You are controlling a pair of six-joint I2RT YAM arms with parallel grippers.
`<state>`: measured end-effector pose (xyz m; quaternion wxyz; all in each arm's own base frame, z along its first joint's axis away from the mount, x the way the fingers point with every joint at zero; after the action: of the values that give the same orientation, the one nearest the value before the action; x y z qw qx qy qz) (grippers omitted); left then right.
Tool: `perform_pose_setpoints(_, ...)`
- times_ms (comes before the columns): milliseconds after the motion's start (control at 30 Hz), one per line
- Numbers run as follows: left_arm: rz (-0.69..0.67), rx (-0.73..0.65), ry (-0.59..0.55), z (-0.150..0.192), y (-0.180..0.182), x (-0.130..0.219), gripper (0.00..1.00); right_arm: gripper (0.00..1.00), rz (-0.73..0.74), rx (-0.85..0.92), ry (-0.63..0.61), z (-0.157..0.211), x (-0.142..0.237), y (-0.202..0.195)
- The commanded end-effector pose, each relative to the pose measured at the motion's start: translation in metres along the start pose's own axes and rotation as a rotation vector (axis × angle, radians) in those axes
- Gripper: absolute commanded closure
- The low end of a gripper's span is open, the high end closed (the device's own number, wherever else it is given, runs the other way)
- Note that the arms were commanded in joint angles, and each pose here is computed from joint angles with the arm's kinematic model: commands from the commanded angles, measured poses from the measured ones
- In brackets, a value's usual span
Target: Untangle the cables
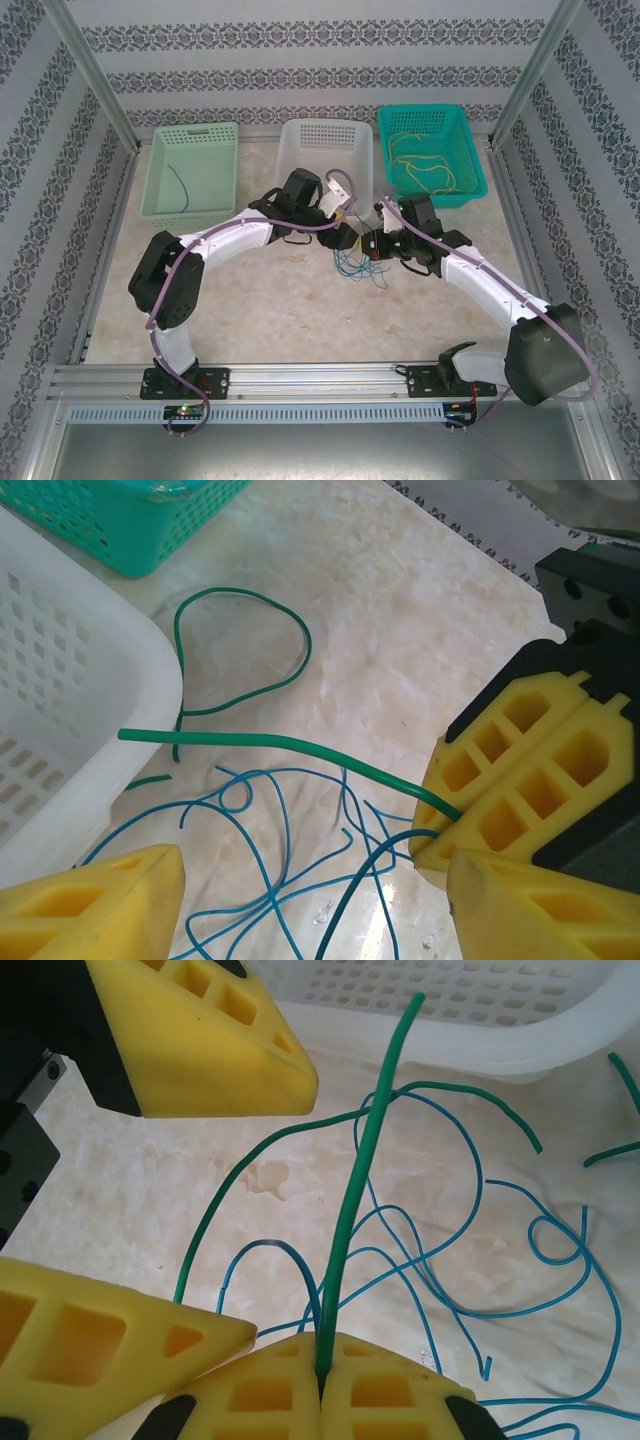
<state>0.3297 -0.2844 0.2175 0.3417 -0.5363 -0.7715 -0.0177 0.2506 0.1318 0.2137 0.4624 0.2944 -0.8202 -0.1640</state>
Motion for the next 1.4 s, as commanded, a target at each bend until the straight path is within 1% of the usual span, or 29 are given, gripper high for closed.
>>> perform_pose_setpoints(0, 0.043, -0.011, 0.023, 0.000, -0.006, -0.004, 0.31, 1.00, -0.058, 0.035, 0.001, -0.004, 0.001, 0.005)
perform_pose_setpoints(67, 0.040, -0.007, 0.028, 0.002, -0.006, -0.005, 0.31, 1.00, -0.071, 0.039, 0.007, -0.004, 0.000, 0.006)
perform_pose_setpoints(167, 0.047, -0.002, 0.039, 0.004, -0.004, -0.008, 0.35, 1.00, -0.064, 0.041, 0.002, -0.006, 0.001, 0.006)
perform_pose_setpoints(433, 0.057, -0.011, 0.069, 0.016, -0.007, -0.006, 0.35, 1.00, -0.064, 0.019, -0.017, -0.003, 0.010, -0.001)
perform_pose_setpoints(633, 0.069, -0.008, 0.072, 0.021, -0.008, -0.006, 0.39, 1.00, -0.069, 0.023, -0.023, -0.002, 0.014, -0.001)
perform_pose_setpoints(767, 0.072, -0.002, 0.076, 0.021, -0.006, -0.009, 0.53, 1.00, -0.083, 0.018, -0.025, -0.004, 0.014, 0.000)
perform_pose_setpoints(900, 0.051, 0.002, 0.072, 0.021, -0.004, -0.009, 0.74, 0.97, -0.082, 0.017, -0.019, -0.002, 0.014, 0.000)
perform_pose_setpoints(933, 0.040, 0.003, 0.071, 0.020, -0.004, -0.009, 0.80, 0.95, -0.073, 0.017, -0.018, -0.001, 0.014, -0.001)
perform_pose_setpoints(967, 0.031, 0.004, 0.071, 0.020, -0.004, -0.008, 0.86, 0.91, -0.055, 0.016, -0.013, 0.000, 0.014, -0.002)
perform_pose_setpoints(1033, 0.004, 0.005, 0.070, 0.021, -0.004, -0.005, 0.96, 0.78, 0.028, 0.002, -0.001, 0.003, 0.014, -0.010)
perform_pose_setpoints(1067, -0.014, 0.008, 0.071, 0.021, -0.003, -0.004, 0.99, 0.71, 0.085, -0.012, 0.002, 0.004, 0.014, -0.014)
perform_pose_setpoints(1100, -0.042, 0.012, 0.074, 0.022, -0.003, -0.002, 1.00, 0.66, 0.142, -0.034, 0.011, 0.005, 0.013, -0.020)
perform_pose_setpoints(1167, -0.096, 0.020, 0.089, 0.025, -0.001, 0.001, 1.00, 0.50, 0.193, -0.071, 0.032, 0.008, 0.011, -0.029)
perform_pose_setpoints(1200, -0.121, 0.022, 0.100, 0.027, 0.000, 0.003, 1.00, 0.48, 0.217, -0.095, 0.037, 0.009, 0.011, -0.033)
perform_pose_setpoints(1233, -0.146, 0.025, 0.108, 0.029, 0.000, 0.005, 1.00, 0.48, 0.231, -0.113, 0.042, 0.010, 0.009, -0.036)
perform_pose_setpoints(1367, -0.166, 0.024, 0.101, 0.034, -0.003, 0.012, 1.00, 0.47, 0.204, -0.133, 0.042, 0.010, 0.005, -0.037)
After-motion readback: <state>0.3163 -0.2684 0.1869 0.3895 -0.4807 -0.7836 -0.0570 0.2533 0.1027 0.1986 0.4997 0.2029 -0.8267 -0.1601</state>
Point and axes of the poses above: each hand's point on the last joint's axis, 136 mm out from that joint toward the fingers, its own x axis back along the fingers, its own y axis along the line the jaws close on, z = x × y, the point moved 10 cm from there along x, back along the fingers, and after that the axes turned 1 degree about -x, right-handed, at the moved point
